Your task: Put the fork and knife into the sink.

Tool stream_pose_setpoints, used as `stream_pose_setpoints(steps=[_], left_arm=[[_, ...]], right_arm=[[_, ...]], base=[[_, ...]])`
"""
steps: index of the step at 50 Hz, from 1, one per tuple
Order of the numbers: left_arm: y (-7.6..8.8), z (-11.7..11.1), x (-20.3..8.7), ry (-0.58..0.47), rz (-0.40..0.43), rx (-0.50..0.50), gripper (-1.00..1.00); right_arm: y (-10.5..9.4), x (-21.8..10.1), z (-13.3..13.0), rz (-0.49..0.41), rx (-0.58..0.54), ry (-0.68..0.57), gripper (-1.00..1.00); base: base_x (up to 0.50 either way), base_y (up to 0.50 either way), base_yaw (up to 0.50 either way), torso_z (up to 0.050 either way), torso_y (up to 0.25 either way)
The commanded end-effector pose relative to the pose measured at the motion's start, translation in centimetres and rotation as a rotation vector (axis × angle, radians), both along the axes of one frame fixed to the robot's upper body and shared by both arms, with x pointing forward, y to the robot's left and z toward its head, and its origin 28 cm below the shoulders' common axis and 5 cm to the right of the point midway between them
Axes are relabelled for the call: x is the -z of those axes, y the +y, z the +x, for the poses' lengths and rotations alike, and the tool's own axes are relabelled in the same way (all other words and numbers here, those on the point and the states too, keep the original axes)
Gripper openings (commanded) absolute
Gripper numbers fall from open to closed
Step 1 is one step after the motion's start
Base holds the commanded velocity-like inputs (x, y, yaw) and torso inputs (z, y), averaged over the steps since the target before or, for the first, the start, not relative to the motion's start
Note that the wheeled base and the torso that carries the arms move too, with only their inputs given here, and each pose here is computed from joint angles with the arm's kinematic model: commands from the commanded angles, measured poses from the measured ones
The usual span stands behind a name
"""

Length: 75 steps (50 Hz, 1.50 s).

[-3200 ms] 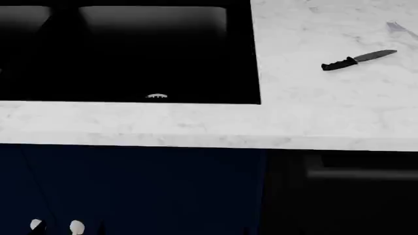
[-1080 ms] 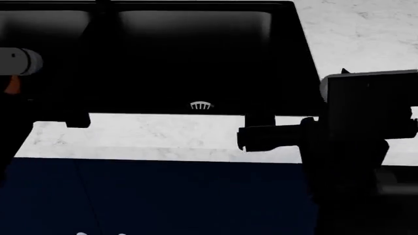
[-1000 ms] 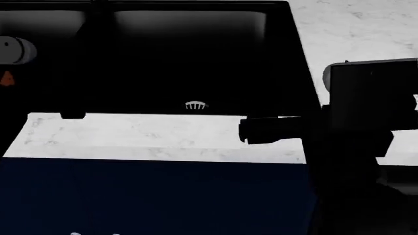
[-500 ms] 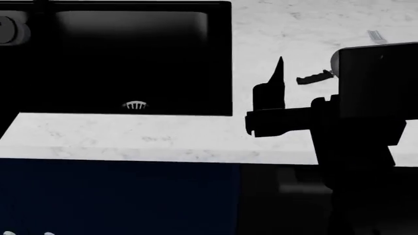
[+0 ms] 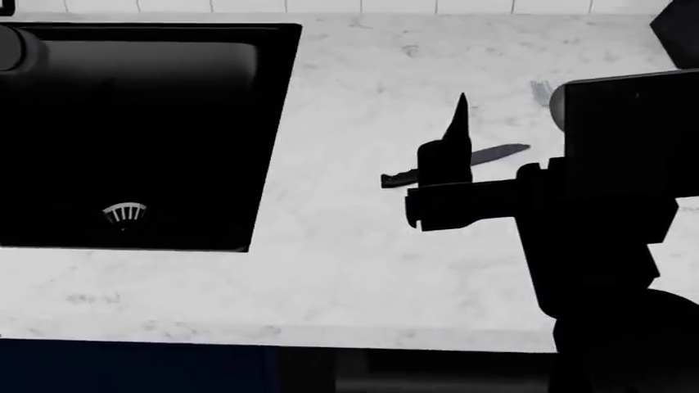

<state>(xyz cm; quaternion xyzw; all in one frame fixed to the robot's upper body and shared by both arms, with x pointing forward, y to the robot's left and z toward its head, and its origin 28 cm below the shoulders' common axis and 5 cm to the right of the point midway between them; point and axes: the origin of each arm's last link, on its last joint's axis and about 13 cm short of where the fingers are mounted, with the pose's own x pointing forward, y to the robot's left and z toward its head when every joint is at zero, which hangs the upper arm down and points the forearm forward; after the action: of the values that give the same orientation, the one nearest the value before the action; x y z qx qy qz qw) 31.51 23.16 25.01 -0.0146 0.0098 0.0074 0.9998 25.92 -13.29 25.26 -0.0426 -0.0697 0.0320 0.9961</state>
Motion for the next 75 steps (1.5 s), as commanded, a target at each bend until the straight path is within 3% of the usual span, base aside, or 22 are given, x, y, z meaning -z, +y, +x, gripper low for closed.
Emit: stream_pose_setpoints(steps=[1,25,64,69,75], left_arm=[[0.04,-0.11,-0.13,-0.004,-0.015,0.001,1.0],[0.01,-0.21,-0.37,-0.006,-0.022,0.003,1.0],[0.13,-0.2,-0.19,-0.01,-0.025,-0.008,1.0],[0.04,-0.3,-0.14,-0.018,0.029,0.008,1.0],[-0.02,-0.35,-0.2,-0.016,0.037,0.018,1.0]], right_arm=[[0.03,-0.04,0.04,0.016,-0.021,-0.009,1.0],[0.15,-0.19,-0.08,0.028,-0.033,-0.001,1.0],[0.12,-0.06,-0.15,0.071,-0.041,0.013,1.0],[0.19,-0.01,-0.14,0.073,-0.045,0.015,1.0],[0.2,0.0,-0.2,0.07,-0.047,0.013,1.0]], base=[[0.4,-0.32,0.0,0.0,0.0],[0.41,-0.14,0.0,0.0,0.001],[0.14,0.0,0.0,0.0,0.0],[0.0,0.0,0.0,0.0,-0.024],[0.0,0.0,0.0,0.0,-0.19]])
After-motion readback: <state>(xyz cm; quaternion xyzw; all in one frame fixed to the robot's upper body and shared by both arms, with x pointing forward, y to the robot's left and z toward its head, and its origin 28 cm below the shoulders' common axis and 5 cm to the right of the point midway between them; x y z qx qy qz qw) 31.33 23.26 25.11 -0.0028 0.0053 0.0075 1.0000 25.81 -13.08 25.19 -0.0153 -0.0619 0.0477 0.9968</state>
